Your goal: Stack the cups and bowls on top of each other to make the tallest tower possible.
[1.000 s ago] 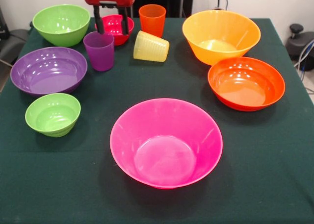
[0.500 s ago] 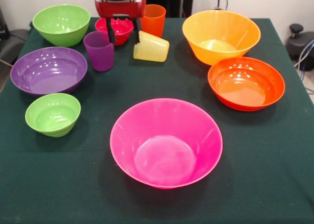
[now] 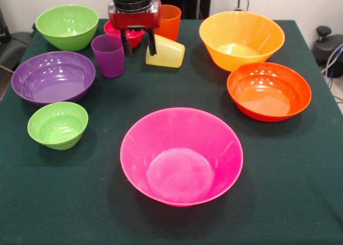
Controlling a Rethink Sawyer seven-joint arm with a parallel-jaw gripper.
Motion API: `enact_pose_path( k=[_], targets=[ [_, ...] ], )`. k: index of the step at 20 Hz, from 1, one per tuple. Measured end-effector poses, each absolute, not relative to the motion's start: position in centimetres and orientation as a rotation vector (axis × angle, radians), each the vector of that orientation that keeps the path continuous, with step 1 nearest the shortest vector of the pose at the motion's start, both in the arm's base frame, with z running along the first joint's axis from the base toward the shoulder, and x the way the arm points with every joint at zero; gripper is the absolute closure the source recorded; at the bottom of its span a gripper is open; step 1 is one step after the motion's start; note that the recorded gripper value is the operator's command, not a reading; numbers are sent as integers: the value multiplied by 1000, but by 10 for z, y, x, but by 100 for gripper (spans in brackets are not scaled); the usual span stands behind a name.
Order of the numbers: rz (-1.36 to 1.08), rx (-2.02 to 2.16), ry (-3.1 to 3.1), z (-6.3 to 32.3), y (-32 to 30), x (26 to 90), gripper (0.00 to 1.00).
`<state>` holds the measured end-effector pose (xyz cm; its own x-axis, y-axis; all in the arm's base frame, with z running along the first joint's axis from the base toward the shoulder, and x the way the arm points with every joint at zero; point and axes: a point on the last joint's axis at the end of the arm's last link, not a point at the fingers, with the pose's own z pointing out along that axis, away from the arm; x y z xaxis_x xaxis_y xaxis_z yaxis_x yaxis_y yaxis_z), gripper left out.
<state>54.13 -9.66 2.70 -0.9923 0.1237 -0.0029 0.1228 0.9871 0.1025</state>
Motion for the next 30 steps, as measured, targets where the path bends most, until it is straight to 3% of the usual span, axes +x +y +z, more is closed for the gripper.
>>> enact_pose_path(
  k=[17, 30],
  targets=[
    [89, 338, 3049, 64, -167, 536, 0],
    [90, 290, 3040, 63, -156, 528, 0]
  ],
)
